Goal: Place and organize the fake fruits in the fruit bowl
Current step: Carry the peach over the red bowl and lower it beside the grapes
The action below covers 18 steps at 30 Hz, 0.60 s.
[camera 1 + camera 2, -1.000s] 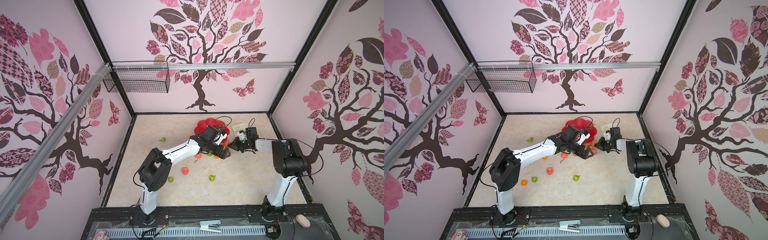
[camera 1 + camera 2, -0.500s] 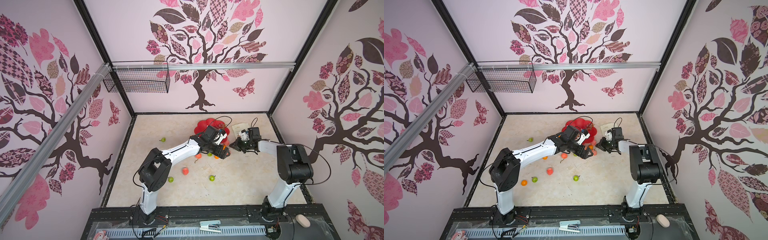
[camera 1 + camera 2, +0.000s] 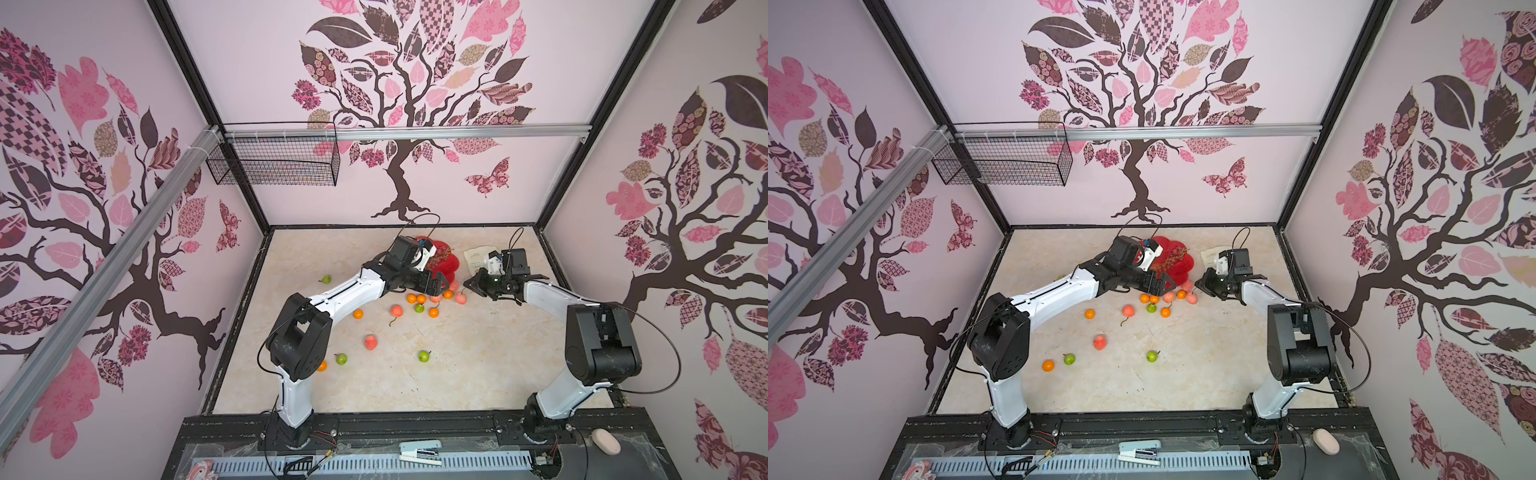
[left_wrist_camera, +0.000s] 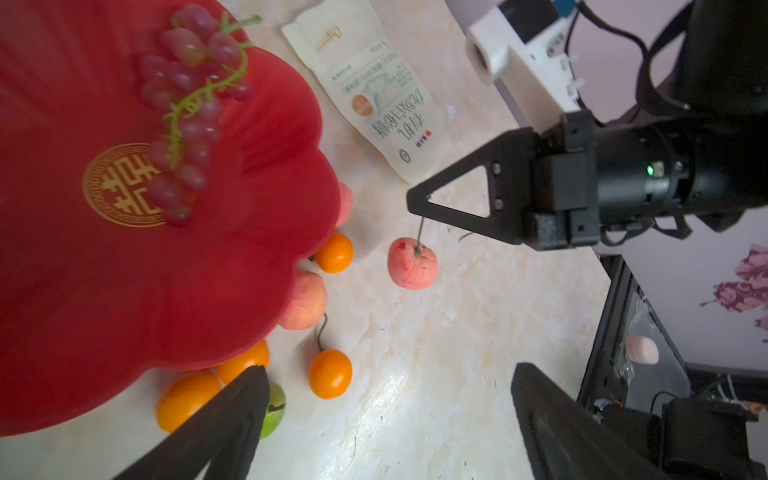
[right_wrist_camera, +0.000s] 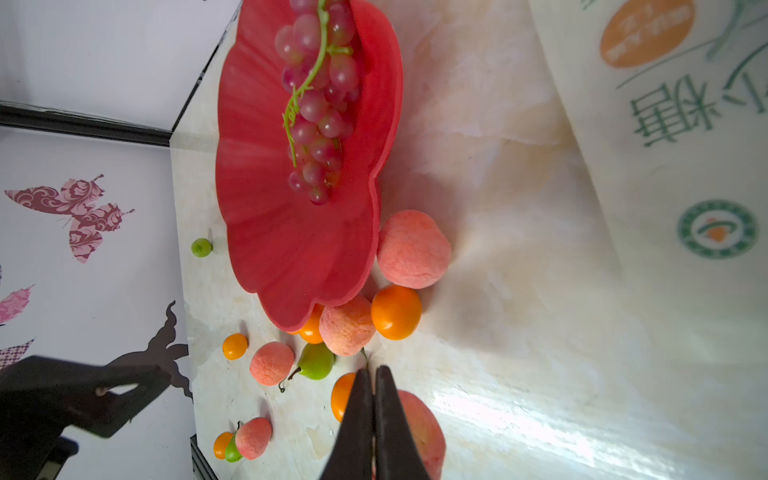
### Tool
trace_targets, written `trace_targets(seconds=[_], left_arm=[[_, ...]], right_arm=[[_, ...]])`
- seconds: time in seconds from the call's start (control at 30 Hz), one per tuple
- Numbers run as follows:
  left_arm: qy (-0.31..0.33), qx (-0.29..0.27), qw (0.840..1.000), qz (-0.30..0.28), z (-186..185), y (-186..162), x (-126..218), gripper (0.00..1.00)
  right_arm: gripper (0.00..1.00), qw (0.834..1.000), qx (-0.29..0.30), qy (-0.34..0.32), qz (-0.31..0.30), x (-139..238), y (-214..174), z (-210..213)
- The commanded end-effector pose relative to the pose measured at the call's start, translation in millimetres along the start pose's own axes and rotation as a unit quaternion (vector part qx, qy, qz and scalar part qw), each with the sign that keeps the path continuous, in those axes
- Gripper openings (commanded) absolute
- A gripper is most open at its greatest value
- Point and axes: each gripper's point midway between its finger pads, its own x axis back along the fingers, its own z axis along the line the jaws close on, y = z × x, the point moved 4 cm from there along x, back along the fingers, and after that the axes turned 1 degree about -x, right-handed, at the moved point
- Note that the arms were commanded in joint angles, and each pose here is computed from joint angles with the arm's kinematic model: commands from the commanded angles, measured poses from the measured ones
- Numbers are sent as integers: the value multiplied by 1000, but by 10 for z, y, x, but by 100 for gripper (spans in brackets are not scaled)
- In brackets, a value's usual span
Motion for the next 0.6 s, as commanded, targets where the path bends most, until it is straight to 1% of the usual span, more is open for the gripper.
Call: trace_targets(seconds=[0.0, 0.13, 0.27, 0.4, 0.57], left_arm=[[-5, 32, 999, -33, 114, 201, 110, 95], [11, 64, 997, -50, 361, 284, 171, 95], [21, 92, 994, -60, 556, 337, 223, 98], [29, 101, 992, -68, 651, 368, 261, 98], [34, 129, 988, -83, 770, 391, 259, 98]], right_arm=[[0, 999, 16, 21, -44, 216, 225, 307], [0, 998, 13, 29, -62, 231, 339, 420], [0, 997, 16, 33, -73, 155, 460, 550], [0, 997, 24, 26, -74, -20, 548, 644], [0, 997, 31, 7, -67, -323, 624, 662]])
